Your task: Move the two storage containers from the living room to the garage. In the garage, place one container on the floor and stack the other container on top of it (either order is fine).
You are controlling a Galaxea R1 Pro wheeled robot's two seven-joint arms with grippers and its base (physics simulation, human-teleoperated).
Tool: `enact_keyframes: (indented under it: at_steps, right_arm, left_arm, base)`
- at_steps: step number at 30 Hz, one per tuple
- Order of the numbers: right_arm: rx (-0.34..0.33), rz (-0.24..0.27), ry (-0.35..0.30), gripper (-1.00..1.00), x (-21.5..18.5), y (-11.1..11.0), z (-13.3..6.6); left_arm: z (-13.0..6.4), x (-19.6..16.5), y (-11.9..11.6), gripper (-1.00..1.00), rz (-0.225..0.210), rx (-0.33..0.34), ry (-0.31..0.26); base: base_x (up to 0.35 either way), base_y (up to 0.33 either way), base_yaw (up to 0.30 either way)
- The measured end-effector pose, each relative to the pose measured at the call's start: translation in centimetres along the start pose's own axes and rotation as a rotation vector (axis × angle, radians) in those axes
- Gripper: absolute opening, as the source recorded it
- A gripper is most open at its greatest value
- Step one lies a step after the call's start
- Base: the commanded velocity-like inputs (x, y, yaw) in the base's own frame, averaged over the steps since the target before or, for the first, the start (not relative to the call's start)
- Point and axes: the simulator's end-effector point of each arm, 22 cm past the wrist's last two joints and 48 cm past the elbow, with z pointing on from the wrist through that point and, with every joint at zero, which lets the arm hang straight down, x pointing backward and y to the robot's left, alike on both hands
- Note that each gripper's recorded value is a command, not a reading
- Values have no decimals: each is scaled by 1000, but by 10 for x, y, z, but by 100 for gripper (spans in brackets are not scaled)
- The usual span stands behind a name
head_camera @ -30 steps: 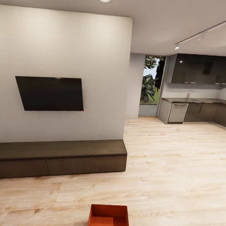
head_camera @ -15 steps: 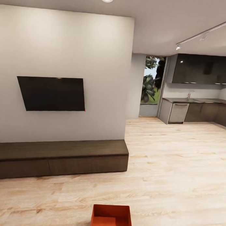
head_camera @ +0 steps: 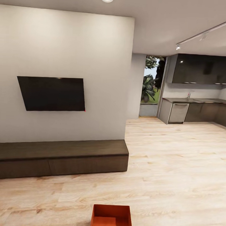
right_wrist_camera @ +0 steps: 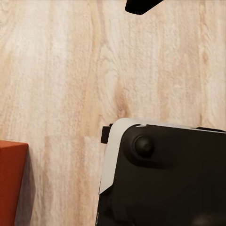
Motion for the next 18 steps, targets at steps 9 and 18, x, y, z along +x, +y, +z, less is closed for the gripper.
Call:
enact_keyframes:
  at_steps: [9,18]
  right_arm:
    - [0,2,0,100,0,0,0]
    - [0,0,0,100,0,-1,3]
  left_arm:
    - [0,2,-5,100,-3,6,4]
    - [2,2,-6,100,-3,8,3]
  base:
    - [0,0,0]
    - [0,0,0]
